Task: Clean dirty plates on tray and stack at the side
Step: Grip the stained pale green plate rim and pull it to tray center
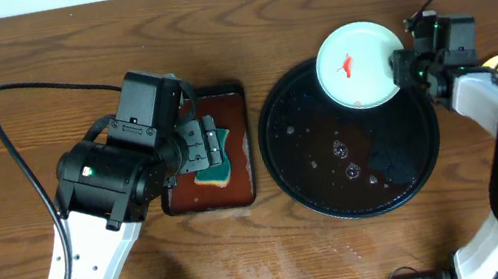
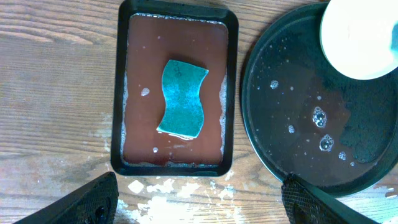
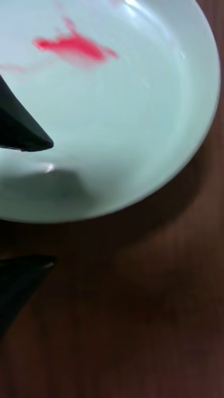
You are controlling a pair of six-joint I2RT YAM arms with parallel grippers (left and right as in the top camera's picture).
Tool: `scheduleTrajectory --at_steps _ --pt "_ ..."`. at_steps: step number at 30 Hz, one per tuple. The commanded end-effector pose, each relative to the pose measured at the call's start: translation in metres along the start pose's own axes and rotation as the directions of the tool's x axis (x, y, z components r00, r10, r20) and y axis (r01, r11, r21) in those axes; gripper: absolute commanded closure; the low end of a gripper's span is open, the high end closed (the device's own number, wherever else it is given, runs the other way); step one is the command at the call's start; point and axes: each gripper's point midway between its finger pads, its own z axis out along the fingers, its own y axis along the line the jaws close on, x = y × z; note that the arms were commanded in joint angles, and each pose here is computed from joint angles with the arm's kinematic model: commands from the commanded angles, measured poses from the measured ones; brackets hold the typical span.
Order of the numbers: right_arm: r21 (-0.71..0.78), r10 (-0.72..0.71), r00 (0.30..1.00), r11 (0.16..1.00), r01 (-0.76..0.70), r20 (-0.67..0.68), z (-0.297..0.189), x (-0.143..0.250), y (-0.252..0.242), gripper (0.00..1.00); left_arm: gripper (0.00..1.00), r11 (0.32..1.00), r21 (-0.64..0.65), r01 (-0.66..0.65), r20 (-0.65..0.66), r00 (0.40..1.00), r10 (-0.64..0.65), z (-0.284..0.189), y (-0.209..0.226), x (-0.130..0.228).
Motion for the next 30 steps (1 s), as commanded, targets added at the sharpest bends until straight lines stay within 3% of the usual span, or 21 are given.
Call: scheduleTrajectory --at_steps 1,4,8,15,19,23,27,30 --pt "-0.005 0.067 0.997 0.998 -0.067 0.026 0.012 -0.007 -0.007 0.53 0.16 1.0 -0.003 0.001 0.007 1.0 -0.001 -0.002 0.001 -0.002" --pt "-0.011 0.116 0.993 0.993 -0.116 0.013 0.023 0.001 -0.006 0.68 0.16 1.0 -0.003 0.001 0.007 1.0 -0.001 -0.002 0.001 -0.002" --pt "-0.028 0.115 0.993 0.993 -0.114 0.013 0.023 0.0 -0.002 0.99 0.16 1.0 -0.004 0.001 0.007 1.0 -0.001 -0.002 0.001 -0.001" --pt "-0.034 0.111 0.991 0.993 -0.109 0.077 -0.025 -0.034 0.005 0.99 0.16 1.0 -0.004 0.001 0.007 1.0 -0.001 -0.002 0.001 -0.001" --pt "-0.086 0.107 0.993 0.991 -0.102 0.046 -0.064 -0.037 0.027 0.99 0.16 1.0 -0.004 0.001 0.007 1.0 -0.001 -0.002 0.001 -0.001" --pt "-0.105 0.105 0.987 0.987 -0.118 -0.123 -0.085 0.0 0.049 0.99 0.16 1.0 -0.004 0.001 0.007 1.0 -0.001 -0.002 0.001 -0.001" --pt "-0.102 0.074 0.927 0.988 -0.12 -0.367 -0.088 0.068 0.073 0.99 0.16 1.0 -0.003 0.001 0.007 1.0 -0.001 -0.002 0.001 -0.002" --pt "-0.057 0.033 0.888 0.996 -0.067 -0.46 -0.081 0.108 0.077 0.99 0.16 1.0 -0.004 0.001 0.007 1.0 -0.001 -0.002 0.001 -0.001"
